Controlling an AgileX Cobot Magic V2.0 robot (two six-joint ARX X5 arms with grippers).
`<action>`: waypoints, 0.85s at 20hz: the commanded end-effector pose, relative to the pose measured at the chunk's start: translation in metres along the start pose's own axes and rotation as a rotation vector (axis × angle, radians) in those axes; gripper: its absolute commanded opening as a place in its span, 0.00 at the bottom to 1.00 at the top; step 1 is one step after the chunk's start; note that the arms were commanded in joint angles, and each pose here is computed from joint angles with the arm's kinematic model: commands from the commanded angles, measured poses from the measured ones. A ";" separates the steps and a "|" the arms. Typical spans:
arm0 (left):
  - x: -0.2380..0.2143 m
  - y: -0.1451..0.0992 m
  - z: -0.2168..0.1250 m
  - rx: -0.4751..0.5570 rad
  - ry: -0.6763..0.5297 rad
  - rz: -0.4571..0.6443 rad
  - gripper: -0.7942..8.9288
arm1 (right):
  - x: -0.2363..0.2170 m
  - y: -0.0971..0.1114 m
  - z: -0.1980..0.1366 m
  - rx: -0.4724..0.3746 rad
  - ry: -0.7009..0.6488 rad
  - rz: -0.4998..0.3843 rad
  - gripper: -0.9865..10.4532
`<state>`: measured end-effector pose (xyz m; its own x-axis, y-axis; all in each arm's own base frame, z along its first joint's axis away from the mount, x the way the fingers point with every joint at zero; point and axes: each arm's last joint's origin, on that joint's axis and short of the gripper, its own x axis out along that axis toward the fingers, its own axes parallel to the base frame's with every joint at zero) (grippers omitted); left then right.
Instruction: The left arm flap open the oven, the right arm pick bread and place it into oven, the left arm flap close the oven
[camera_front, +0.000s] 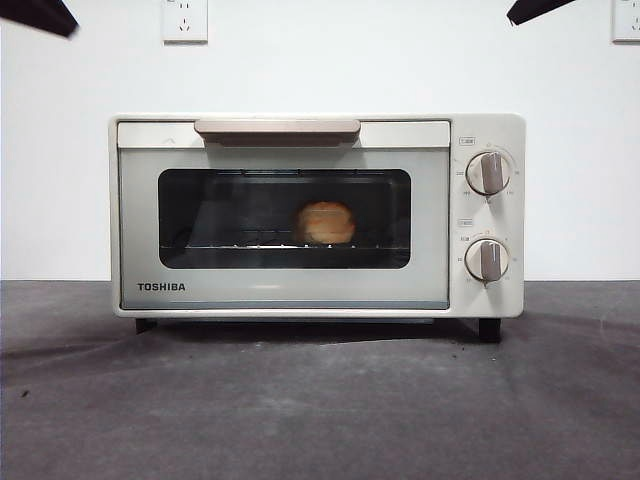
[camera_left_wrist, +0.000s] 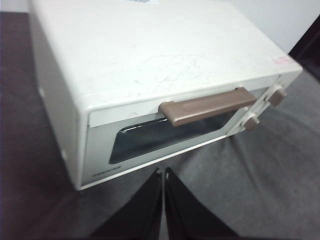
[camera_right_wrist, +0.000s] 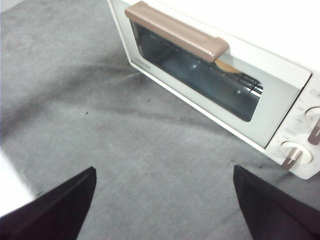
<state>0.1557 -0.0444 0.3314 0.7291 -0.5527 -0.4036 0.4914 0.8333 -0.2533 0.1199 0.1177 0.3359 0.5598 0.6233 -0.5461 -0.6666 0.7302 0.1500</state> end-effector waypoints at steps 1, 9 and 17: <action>-0.016 -0.009 0.006 0.085 0.013 0.014 0.10 | -0.002 0.002 0.006 0.008 -0.026 -0.007 0.46; -0.041 -0.021 0.005 0.110 -0.041 0.003 0.10 | -0.002 0.002 0.007 0.007 -0.039 -0.005 0.46; -0.048 -0.023 0.004 0.120 -0.068 0.001 0.10 | -0.002 0.002 0.007 -0.001 -0.039 -0.006 0.09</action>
<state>0.1114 -0.0371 0.3543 0.7520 -0.5510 -0.3618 0.5309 0.8316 -0.1630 0.1208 0.1180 0.3373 0.5762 0.6201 -0.5323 -0.6597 0.7374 0.1450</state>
